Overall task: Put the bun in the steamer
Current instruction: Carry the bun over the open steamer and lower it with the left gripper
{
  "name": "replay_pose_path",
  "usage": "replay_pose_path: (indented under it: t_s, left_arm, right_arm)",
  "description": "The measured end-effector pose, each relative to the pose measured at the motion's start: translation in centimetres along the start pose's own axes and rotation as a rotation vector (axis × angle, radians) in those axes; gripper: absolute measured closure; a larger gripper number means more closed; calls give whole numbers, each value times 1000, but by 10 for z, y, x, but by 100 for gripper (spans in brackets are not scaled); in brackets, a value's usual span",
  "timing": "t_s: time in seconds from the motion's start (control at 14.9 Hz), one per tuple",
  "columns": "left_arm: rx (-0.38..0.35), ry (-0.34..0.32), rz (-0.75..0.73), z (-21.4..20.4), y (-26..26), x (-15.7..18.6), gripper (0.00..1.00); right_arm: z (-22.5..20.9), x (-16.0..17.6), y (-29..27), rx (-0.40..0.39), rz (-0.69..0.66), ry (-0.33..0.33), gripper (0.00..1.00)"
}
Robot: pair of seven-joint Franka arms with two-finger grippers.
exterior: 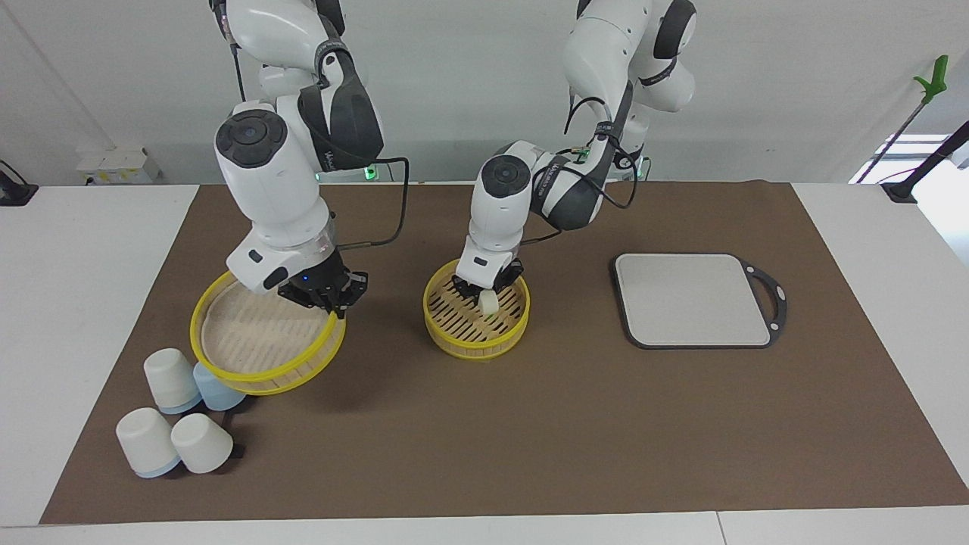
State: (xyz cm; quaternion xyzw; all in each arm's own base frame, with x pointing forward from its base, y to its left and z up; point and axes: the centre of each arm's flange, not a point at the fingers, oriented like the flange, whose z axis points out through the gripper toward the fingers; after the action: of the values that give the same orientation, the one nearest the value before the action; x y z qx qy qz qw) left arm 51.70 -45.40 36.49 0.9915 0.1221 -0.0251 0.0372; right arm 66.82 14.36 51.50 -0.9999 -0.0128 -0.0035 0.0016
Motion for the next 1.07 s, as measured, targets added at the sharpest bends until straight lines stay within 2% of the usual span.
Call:
replay_pose_path:
  t_s: [0.27, 0.81, 0.87, 1.07]
  left_arm:
    - [5, 1, 15, 29, 1, -13, 59]
    - [17, -6, 12, 40, -5, -15, 53]
    - [14, -3, 11, 40, -5, -14, 48]
    - [13, -2, 10, 40, -5, -14, 19]
  right_arm:
    - [2, -1, 0, -1, -4, -5, 92]
    - [3, -4, 1, -1, -7, -11, 92]
    - [2, -5, 1, -1, -7, -11, 92]
    - [3, -4, 1, -1, -7, -10, 92]
